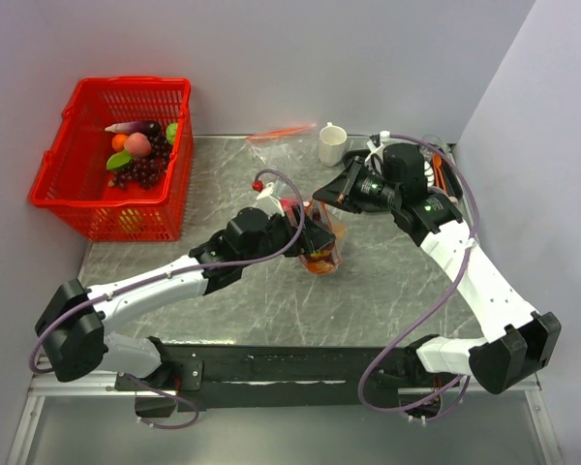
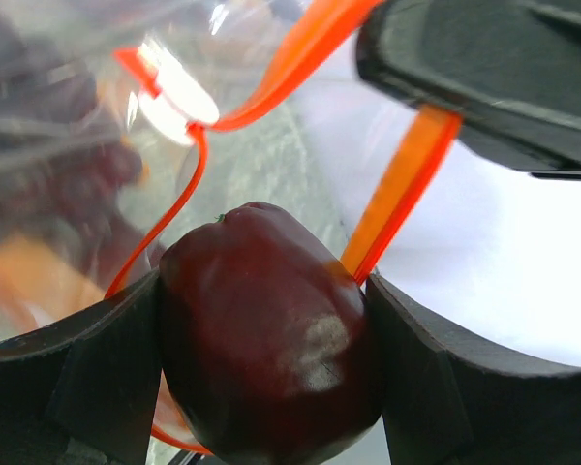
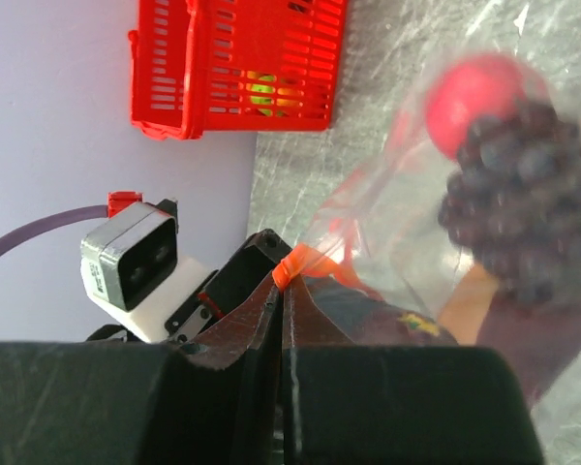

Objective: Place the food in the zip-top bag and seal the zipper
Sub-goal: Place the fake fruit in the zipper food storage bag.

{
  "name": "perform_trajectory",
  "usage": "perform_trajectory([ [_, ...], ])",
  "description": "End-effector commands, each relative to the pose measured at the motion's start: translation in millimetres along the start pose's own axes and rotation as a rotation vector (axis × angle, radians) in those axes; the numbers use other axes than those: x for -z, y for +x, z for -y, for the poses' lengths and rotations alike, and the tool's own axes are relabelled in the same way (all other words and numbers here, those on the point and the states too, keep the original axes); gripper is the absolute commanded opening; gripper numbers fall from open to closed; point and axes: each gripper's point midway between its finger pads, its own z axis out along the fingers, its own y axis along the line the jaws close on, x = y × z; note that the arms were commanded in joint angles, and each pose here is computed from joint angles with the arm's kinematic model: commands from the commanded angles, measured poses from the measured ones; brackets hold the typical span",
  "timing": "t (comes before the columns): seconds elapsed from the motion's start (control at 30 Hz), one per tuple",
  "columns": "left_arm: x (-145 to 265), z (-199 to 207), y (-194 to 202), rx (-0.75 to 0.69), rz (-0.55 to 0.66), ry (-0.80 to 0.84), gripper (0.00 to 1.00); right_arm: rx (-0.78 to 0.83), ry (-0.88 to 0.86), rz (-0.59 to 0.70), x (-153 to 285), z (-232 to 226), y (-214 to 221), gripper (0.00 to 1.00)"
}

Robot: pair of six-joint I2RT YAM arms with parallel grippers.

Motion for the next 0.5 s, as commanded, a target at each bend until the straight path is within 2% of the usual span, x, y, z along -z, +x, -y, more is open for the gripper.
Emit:
perform_trajectory([
  [0.0,-2,-3,-16,0.011,0.058,-0.056,0.53,0.027,-0.110,0.073,13,-31,-17,0.07],
  [0.17,-1,-33,-27,-0.032,0.108,-0.242,0.53,0.022,-0.115,0.083,15,-31,-17,0.08],
  [0.47,-10,-35,-66,-0.117,0.240,-0.340,0.55,0.014,-0.139,0.032,13,-30,-6,0.07],
])
